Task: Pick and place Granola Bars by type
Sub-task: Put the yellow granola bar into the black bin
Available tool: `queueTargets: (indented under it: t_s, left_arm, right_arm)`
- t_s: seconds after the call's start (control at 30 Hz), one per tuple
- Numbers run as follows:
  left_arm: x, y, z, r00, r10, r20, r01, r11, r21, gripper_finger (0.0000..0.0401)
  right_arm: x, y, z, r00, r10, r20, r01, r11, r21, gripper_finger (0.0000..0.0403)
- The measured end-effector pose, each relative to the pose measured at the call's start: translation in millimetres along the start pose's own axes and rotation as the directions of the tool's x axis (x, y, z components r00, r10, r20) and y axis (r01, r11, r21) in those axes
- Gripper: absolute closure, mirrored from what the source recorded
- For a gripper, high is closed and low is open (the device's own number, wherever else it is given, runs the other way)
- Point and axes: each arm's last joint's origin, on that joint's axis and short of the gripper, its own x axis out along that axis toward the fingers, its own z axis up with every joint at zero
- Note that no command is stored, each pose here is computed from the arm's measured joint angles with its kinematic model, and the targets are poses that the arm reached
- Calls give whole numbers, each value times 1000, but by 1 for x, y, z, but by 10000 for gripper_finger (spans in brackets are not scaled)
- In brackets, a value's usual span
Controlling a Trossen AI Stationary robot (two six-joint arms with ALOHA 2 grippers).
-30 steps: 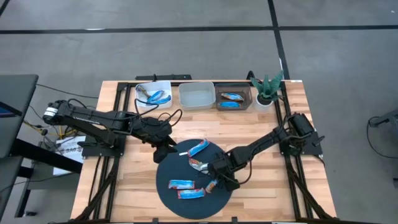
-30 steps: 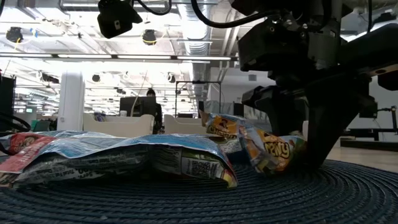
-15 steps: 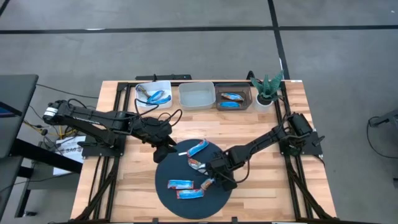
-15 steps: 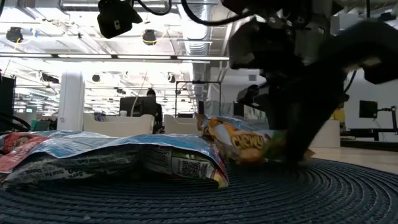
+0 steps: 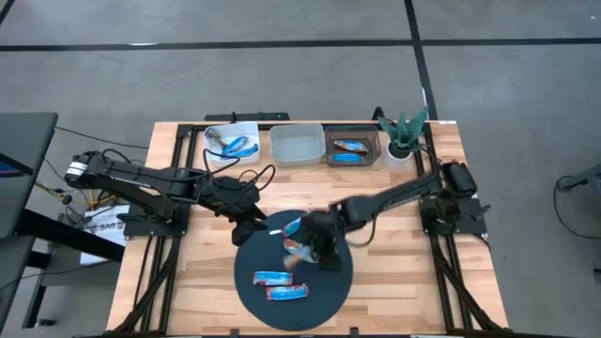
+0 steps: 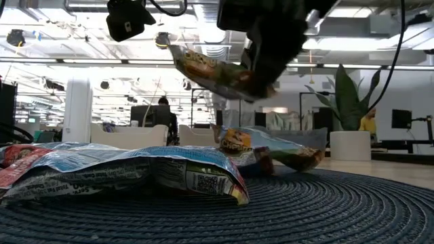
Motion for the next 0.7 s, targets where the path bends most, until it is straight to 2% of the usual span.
queueTargets:
  t_s: [0.17, 0.3, 0.4, 0.5, 0.7]
  left_arm:
    - [0, 0, 0, 1000, -2, 4, 2, 1000, 0, 239]
    - [0, 0, 0, 1000, -3, 4, 3, 1000, 0, 239]
    - [0, 0, 0, 1000, -3, 4, 3, 1000, 0, 239]
    - [0, 0, 0, 1000, -3, 4, 3, 1000, -5, 239]
    - [0, 0, 1, 1000, -5, 8, 5, 1000, -7, 239]
  right_arm:
    - [-42, -40, 4, 989, -132, 71, 117, 976, 185, 341]
    - [-80, -78, -1, 954, -280, 103, 229, 909, 347, 341]
    - [-107, -107, -8, 907, -407, 111, 307, 817, 489, 341]
    - [-133, -135, -18, 844, -526, 102, 353, 688, 634, 341]
    - [-165, -181, -50, 767, -641, -44, 420, 448, 789, 341]
